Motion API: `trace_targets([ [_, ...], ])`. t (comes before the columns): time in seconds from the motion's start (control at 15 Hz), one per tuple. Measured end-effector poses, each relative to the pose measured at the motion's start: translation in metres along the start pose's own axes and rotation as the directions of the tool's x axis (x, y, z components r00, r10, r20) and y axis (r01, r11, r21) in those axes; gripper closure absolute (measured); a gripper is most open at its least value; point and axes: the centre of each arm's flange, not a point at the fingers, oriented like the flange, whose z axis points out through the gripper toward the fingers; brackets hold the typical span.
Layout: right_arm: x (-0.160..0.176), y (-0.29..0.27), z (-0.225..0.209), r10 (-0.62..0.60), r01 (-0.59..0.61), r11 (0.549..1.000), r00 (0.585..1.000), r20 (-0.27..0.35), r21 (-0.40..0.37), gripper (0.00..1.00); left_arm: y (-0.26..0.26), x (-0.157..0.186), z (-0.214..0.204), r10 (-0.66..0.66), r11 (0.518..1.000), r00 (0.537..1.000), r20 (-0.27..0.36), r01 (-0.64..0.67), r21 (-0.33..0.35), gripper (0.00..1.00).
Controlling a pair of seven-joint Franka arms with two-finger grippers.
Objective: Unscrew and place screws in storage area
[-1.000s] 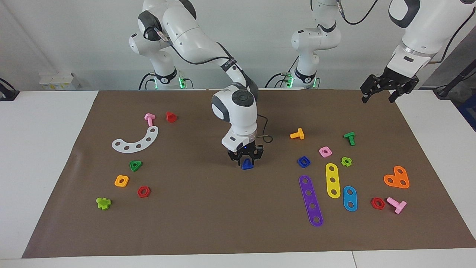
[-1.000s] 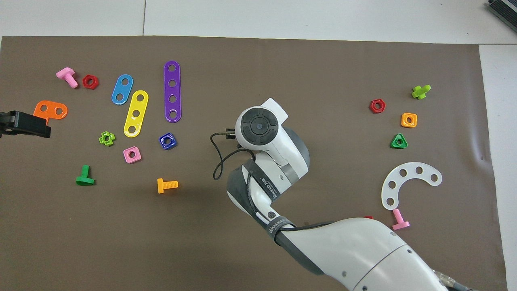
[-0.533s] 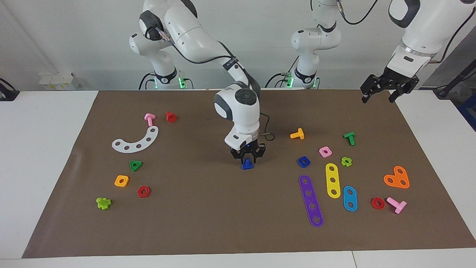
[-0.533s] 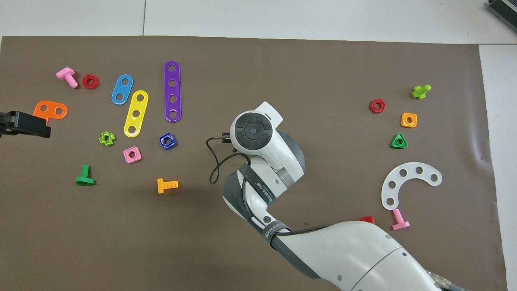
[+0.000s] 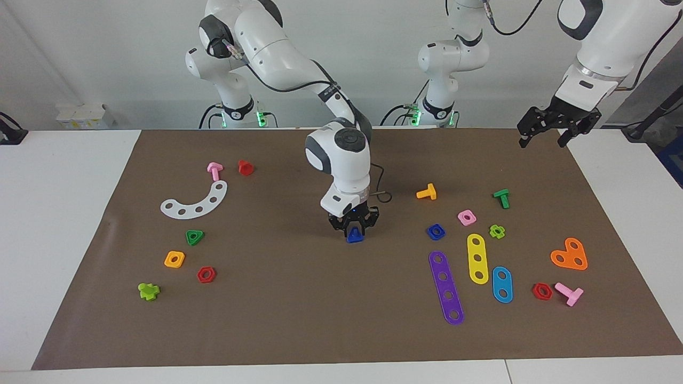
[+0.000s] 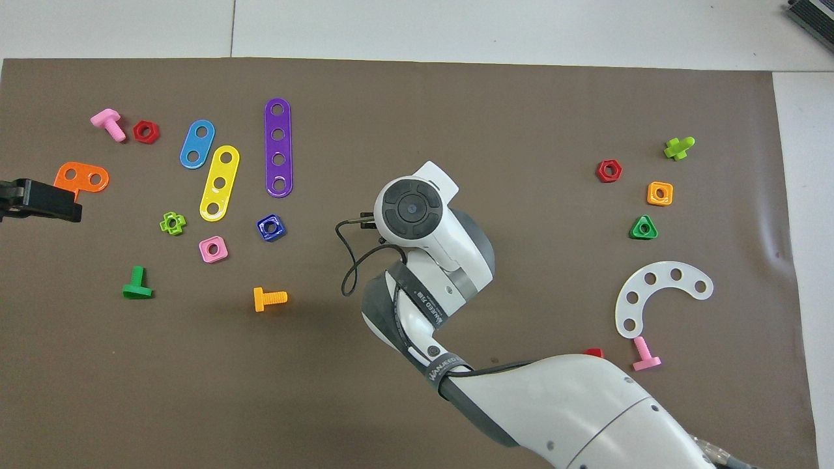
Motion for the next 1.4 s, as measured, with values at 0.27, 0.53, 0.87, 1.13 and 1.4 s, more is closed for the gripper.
trace_targets([
  [0.27, 0.0, -0.001, 0.0, -0.001, 0.001, 1.0, 1.0, -0.001, 0.001, 0.59, 0.0, 0.0, 0.0, 0.0, 1.0, 1.0, 0.0, 0.0, 0.0, 0.0],
  [0.53, -0.004, -0.001, 0.006, -0.005, 0.005, 1.0, 1.0, 0.009, -0.004, 0.58, 0.0, 0.0, 0.0, 0.0, 1.0, 1.0, 0.0, 0.0, 0.0, 0.0],
  [0.87, -0.005, 0.0, 0.007, -0.005, 0.005, 1.0, 1.0, 0.011, -0.006, 0.69, 0.0, 0.0, 0.0, 0.0, 1.0, 1.0, 0.0, 0.0, 0.0, 0.0],
  [1.13, -0.003, 0.0, 0.006, -0.003, 0.003, 1.0, 1.0, 0.007, -0.004, 0.81, 0.0, 0.0, 0.0, 0.0, 1.0, 1.0, 0.0, 0.0, 0.0, 0.0],
  [1.4, 0.011, 0.008, -0.014, 0.016, -0.016, 1.0, 1.0, -0.012, 0.0, 0.81, 0.0, 0.0, 0.0, 0.0, 1.0, 1.0, 0.0, 0.0, 0.0, 0.0],
])
